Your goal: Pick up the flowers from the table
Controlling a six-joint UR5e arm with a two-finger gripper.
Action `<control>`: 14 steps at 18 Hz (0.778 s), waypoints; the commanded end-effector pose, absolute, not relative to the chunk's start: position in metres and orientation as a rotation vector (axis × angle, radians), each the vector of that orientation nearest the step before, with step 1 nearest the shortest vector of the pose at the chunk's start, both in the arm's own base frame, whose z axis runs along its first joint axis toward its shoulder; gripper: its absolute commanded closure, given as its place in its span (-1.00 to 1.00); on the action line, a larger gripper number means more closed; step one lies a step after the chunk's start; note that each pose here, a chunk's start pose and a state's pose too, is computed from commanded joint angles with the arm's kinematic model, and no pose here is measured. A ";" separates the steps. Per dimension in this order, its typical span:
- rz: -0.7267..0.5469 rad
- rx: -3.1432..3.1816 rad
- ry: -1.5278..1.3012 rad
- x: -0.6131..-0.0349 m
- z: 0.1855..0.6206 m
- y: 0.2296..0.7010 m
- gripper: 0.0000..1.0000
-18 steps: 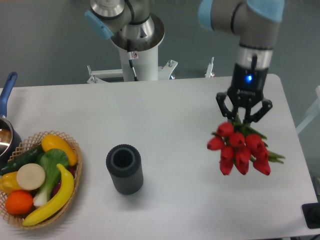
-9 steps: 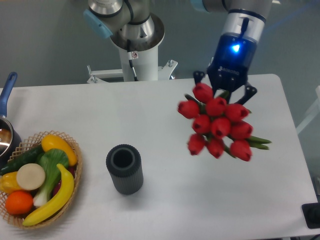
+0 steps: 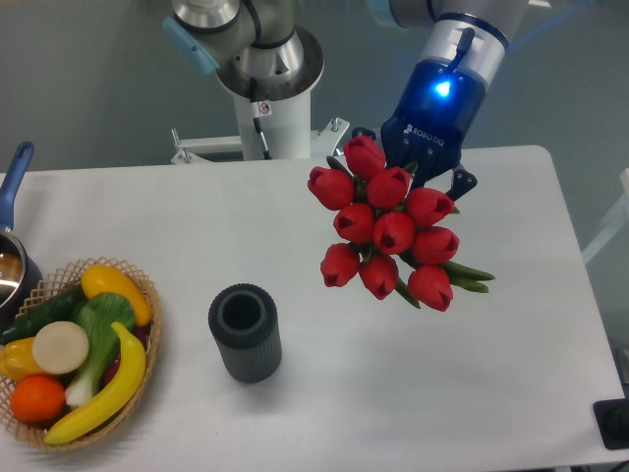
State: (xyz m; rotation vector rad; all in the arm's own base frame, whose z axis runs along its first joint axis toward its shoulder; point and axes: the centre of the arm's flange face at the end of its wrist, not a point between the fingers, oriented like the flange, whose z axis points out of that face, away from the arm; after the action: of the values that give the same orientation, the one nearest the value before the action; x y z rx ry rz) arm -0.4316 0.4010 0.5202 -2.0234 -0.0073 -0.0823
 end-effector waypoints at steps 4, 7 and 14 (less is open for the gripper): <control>-0.082 -2.023 -0.010 -0.432 0.520 0.400 0.39; -0.079 -2.021 -0.010 -0.432 0.523 0.400 0.40; -0.080 -2.020 -0.014 -0.433 0.523 0.400 0.40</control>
State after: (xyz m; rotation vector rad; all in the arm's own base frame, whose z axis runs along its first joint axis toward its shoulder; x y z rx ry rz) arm -0.4325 0.3996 0.5234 -2.0202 -0.0138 -0.0804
